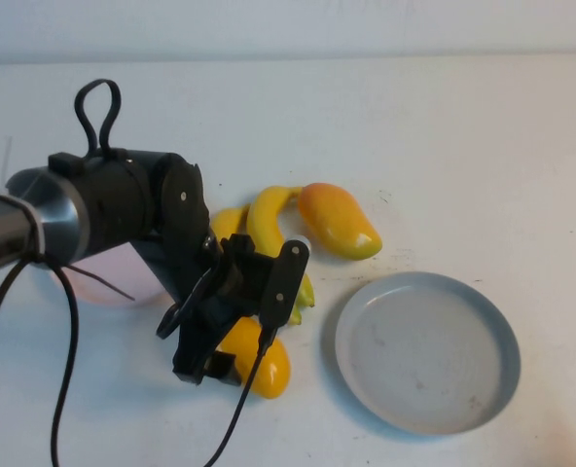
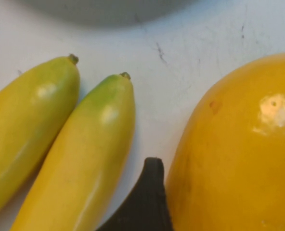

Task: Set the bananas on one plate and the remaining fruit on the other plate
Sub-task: Put one type of fruit in the left plate

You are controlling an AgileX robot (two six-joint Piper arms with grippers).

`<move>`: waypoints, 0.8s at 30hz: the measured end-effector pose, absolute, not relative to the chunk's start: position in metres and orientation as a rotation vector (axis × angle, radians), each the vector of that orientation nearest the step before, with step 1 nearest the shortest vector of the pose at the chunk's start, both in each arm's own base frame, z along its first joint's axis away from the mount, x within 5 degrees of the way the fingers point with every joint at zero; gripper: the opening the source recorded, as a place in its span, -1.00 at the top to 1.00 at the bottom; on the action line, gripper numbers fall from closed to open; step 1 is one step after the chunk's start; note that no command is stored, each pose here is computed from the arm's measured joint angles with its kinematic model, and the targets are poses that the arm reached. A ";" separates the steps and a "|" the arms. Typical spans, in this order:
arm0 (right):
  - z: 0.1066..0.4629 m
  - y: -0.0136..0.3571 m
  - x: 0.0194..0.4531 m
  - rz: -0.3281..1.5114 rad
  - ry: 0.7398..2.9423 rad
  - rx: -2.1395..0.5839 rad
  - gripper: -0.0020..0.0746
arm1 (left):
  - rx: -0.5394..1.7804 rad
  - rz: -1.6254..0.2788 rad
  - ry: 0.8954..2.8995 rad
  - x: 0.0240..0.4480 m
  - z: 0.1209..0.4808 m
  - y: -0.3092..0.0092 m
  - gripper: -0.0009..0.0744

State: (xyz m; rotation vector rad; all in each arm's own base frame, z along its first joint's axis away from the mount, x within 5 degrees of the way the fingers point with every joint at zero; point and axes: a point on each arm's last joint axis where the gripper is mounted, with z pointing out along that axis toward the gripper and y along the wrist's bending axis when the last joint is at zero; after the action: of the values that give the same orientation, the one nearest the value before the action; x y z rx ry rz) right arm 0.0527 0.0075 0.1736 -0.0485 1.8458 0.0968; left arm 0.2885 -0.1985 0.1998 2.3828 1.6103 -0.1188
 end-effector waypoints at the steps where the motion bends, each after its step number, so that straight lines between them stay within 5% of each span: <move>1: 0.174 0.008 0.053 0.097 1.846 -0.049 0.99 | 2.388 -0.122 1.612 0.289 0.198 -0.199 -0.80; 11: 0.174 0.008 0.053 0.097 1.846 -0.049 0.99 | 2.400 -0.129 1.617 0.291 0.190 -0.200 -0.79; 16: 0.174 0.008 0.053 0.097 1.846 -0.049 0.99 | 2.409 -0.139 1.621 0.290 0.190 -0.199 -0.46; 24: 0.174 0.008 0.053 0.097 1.846 -0.049 0.99 | 2.365 -0.194 1.750 0.282 0.199 -0.196 -0.45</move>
State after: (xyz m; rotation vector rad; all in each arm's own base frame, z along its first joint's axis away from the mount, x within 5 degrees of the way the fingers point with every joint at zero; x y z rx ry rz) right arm 0.0527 0.0075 0.1736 -0.0485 1.8458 0.0968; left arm 0.2820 -0.1959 0.1995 2.3653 1.7498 -0.1939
